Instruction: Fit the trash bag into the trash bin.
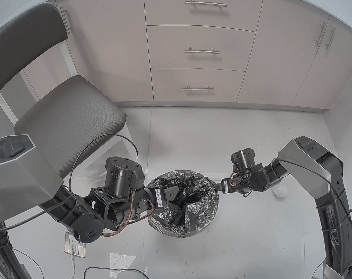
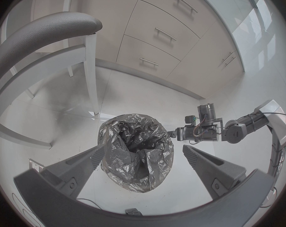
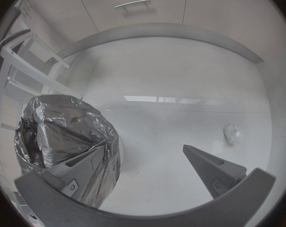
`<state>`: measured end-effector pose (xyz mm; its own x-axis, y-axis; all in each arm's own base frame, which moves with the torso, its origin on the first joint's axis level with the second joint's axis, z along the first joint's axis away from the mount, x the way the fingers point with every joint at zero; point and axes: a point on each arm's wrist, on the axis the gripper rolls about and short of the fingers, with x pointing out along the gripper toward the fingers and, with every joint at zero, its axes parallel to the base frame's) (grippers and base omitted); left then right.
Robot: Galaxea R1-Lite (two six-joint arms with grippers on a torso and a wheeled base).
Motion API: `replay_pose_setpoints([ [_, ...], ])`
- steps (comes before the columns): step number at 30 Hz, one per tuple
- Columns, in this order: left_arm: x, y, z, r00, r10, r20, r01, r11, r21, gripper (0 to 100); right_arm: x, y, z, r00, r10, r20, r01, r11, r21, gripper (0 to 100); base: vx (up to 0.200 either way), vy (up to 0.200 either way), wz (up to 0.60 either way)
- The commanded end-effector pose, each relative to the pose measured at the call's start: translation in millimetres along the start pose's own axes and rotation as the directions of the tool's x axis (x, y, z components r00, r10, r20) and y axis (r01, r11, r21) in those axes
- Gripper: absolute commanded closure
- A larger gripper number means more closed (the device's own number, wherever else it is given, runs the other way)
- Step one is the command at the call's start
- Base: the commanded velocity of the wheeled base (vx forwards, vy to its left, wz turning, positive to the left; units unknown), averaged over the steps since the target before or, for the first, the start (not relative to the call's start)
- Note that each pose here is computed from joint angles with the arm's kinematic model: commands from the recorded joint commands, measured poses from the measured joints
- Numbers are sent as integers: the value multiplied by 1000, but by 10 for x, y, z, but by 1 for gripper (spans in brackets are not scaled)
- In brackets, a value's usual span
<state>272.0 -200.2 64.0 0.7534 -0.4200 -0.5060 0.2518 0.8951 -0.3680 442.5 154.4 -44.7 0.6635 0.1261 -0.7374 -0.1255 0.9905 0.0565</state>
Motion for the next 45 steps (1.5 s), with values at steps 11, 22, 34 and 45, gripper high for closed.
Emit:
replay_pose_setpoints([
  [11,-15,-6,11,1000,-3,4,3,1000,-1,0,-947,-52,413,992,17,128,-23,999,46,0,0,0,0],
  [22,-42,-13,29,1000,-7,11,7,1000,-5,0,-1055,7,512,984,50,174,-56,998,32,0,0,0,0],
  [34,-30,-10,22,1000,-5,8,5,1000,-6,0,-598,607,136,991,119,66,-112,988,-103,0,0,0,0],
  [45,-19,-8,14,1000,-4,6,4,1000,-4,0,-403,668,-163,997,45,-59,-54,985,-167,0,0,0,0],
])
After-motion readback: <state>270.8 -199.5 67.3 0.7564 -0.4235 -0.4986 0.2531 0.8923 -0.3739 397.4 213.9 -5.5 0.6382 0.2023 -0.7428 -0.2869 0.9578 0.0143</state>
